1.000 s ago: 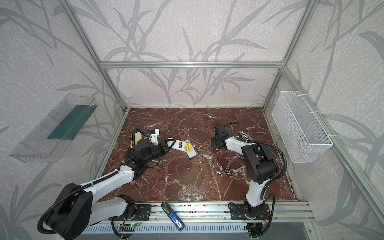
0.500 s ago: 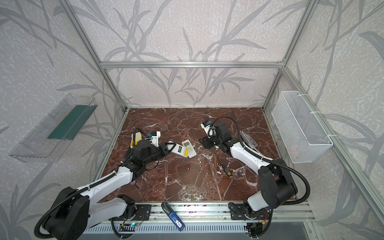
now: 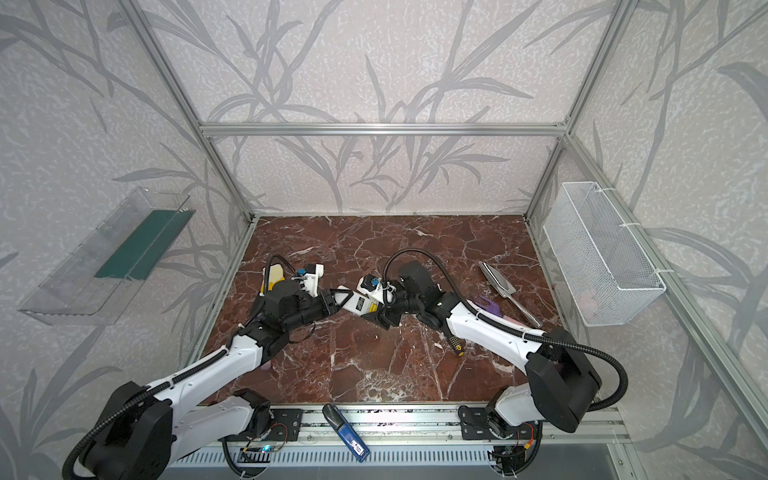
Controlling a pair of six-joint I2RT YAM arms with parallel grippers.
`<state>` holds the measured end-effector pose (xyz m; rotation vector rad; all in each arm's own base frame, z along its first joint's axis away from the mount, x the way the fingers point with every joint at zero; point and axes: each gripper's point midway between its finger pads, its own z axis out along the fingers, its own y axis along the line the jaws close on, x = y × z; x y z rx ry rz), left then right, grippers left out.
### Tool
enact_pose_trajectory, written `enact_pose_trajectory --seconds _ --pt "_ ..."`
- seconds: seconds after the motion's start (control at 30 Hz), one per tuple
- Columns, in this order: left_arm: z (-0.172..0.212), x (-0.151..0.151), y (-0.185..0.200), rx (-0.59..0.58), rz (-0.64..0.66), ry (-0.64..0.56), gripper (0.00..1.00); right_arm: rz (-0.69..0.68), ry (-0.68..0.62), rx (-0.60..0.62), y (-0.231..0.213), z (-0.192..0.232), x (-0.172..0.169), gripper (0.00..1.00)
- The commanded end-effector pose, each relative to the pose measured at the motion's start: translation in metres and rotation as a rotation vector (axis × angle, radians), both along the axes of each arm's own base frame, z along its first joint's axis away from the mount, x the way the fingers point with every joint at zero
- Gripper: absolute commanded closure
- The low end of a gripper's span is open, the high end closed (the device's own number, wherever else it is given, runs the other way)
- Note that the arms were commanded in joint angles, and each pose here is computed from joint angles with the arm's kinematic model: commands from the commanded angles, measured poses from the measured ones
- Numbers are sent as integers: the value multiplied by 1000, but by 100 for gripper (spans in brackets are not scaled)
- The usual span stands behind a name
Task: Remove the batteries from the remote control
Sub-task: 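Release the cover and move the right gripper to grasp the remote's end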
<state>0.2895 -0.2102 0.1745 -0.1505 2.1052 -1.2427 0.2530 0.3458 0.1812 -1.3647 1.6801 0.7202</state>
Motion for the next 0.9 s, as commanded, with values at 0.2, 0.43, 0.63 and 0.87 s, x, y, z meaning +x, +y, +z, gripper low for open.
enact_pose_trajectory --seconds 0.2,0.43,0.63,0.87 --pt "32 2 -6 -48 -31 -88 100 -27 -42 -36 33 -5 21 23" --pt "27 4 -2 -47 -3 -71 100 -52 -37 -38 36 -8 26 28" --pt "33 6 -4 -89 -1 -82 100 -54 -24 -57 37 -14 27 31" --pt "28 6 -5 -87 -1 -72 100 -54 -39 -57 37 -13 28 41"
